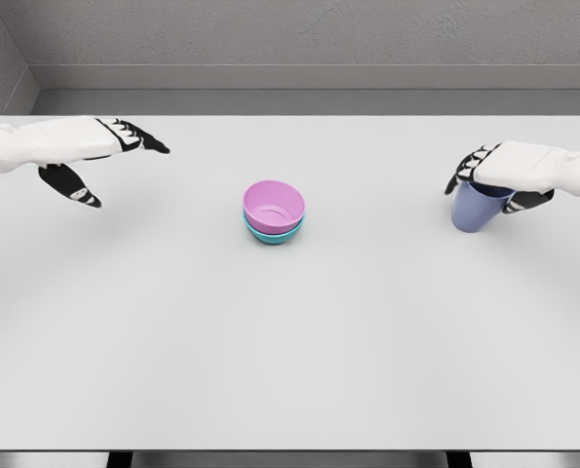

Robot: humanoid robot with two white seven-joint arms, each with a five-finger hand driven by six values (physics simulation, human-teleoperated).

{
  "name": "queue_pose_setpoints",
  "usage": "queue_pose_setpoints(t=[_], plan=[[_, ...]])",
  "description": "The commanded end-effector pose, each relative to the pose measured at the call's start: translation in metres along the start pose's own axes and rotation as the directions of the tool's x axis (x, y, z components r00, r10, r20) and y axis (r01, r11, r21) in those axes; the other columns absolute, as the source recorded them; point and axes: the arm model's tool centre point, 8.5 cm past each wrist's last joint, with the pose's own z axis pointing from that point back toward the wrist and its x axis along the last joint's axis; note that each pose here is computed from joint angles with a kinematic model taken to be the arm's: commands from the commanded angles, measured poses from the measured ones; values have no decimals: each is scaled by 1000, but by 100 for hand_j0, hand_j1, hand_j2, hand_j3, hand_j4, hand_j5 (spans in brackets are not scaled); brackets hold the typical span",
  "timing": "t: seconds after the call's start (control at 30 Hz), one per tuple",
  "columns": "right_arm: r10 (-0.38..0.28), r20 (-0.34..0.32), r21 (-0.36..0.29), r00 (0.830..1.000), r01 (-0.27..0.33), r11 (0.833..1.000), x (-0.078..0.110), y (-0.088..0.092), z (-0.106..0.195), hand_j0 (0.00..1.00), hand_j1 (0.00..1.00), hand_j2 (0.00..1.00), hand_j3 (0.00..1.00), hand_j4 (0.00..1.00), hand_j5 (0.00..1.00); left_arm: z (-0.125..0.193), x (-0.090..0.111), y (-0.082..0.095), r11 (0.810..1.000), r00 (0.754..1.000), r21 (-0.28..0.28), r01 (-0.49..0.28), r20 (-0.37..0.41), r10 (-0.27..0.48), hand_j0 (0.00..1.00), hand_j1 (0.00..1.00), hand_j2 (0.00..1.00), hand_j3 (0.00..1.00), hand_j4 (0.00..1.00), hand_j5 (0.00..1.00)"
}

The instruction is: Stacking bowl and cup with both arms

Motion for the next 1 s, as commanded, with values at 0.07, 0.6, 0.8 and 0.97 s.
queue_pose_setpoints(t=[0.07,0.6,0.8,0.97], plan=[[-3,2,1,1000,3,1000,0,0,0,60,60,60,60,60,60,-1,1,-3,1000,1000,0,-8,4,8,100,100,100,100,100,100],[-14,-9,-14,1000,14,1000,-5,-4,3,46,46,46,46,46,46,1,-2,-15,999,1000,-24,-26,-5,26,100,100,100,100,100,100],[-5,-14,-32,1000,5,999,-7,-13,6,46,46,46,46,46,46,1,-2,-16,999,1000,-25,-27,-4,27,100,100,100,100,100,100],[12,-13,-96,1000,-13,995,-10,-44,13,41,41,41,41,41,41,1,-2,-15,999,1000,-23,-26,-5,26,100,100,100,100,100,100]])
